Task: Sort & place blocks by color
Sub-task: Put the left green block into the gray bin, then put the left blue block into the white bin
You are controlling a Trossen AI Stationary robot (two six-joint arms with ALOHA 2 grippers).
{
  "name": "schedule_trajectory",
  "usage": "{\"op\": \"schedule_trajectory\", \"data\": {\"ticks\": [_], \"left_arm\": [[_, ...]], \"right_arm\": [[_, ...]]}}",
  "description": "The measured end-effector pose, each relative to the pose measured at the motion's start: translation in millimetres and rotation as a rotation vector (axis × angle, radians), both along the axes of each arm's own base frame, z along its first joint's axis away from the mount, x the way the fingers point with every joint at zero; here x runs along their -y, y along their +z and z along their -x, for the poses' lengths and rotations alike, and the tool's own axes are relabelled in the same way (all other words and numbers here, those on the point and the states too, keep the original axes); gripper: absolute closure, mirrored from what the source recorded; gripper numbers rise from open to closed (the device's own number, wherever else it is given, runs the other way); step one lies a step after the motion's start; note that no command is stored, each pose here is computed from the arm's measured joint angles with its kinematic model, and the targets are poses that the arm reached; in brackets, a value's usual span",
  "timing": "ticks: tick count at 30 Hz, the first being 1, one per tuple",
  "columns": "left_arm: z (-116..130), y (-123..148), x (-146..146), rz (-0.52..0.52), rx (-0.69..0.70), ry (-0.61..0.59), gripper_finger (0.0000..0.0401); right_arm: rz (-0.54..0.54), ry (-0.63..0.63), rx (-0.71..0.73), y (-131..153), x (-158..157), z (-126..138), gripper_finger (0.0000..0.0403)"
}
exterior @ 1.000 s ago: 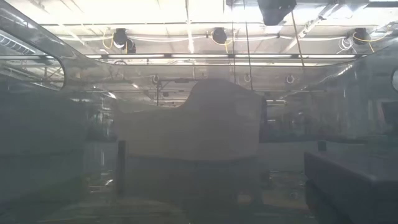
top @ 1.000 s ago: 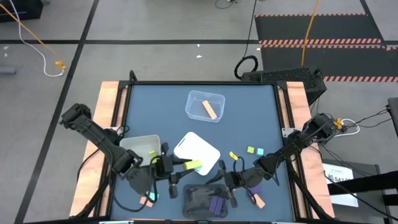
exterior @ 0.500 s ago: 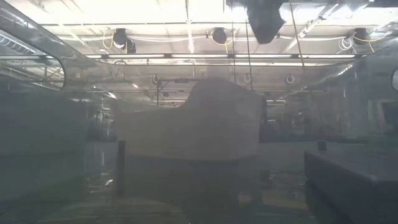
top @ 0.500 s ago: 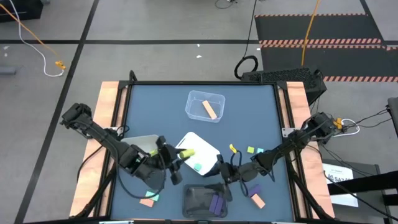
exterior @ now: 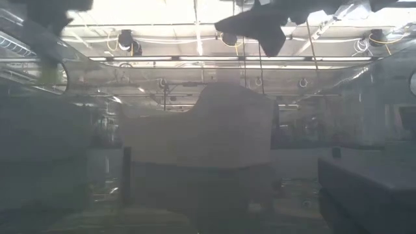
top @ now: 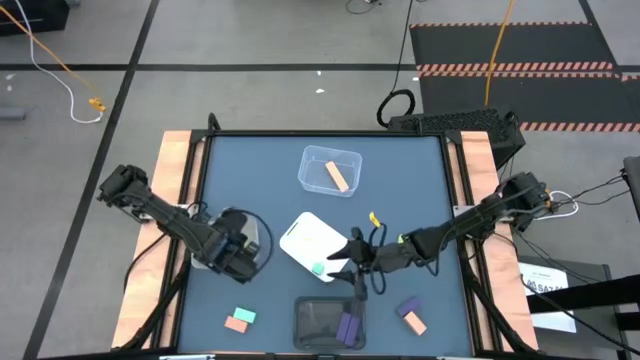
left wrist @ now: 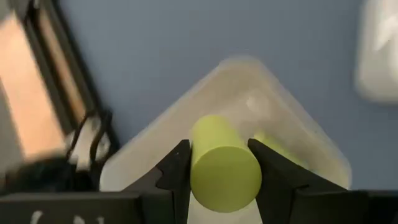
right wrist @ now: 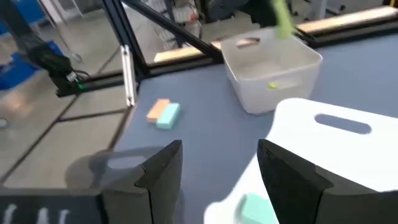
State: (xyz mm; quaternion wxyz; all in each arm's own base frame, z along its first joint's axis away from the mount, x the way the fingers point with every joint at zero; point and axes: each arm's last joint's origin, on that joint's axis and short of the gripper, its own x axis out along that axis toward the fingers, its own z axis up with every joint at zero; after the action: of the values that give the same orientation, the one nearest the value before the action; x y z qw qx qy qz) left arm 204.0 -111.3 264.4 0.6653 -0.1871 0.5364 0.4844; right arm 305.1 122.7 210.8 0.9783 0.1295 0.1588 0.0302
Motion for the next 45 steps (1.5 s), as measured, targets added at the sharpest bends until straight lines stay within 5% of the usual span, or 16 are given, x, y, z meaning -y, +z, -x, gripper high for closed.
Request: {"op": "schedule_trajectory", "data": {"ticks": [14,21,25,32,45], "left_arm": [[11.4,-34.0,-8.2,0.032,-0.113,0.123,0.0270],[7.4,-36.1,-5.7,0.078,-0.087,0.104,0.0141],[6.6,-36.6,-4.5,0.108,-0.099,0.081,0.0102],[-8.0,-18.6,7.1,0.217,-0.032,-0.097,0.0112],[-15.5,-7.2,95.2,0.411,0.321,-0.740,0.0144]], "right_arm": [[0.013,-0.010,-0.044,-3.2,3.4,1.0,0.0202],[0.015,-0.010,-0.049,-3.7,3.5,1.1,0.0202],[0.014,-0.010,-0.050,-3.8,3.5,1.2,0.0202],[0.008,-0.009,-0.050,-3.8,2.7,1.5,0.0202],[-0.001,-0.010,-0.051,-3.7,2.1,1.7,0.0202]]}}
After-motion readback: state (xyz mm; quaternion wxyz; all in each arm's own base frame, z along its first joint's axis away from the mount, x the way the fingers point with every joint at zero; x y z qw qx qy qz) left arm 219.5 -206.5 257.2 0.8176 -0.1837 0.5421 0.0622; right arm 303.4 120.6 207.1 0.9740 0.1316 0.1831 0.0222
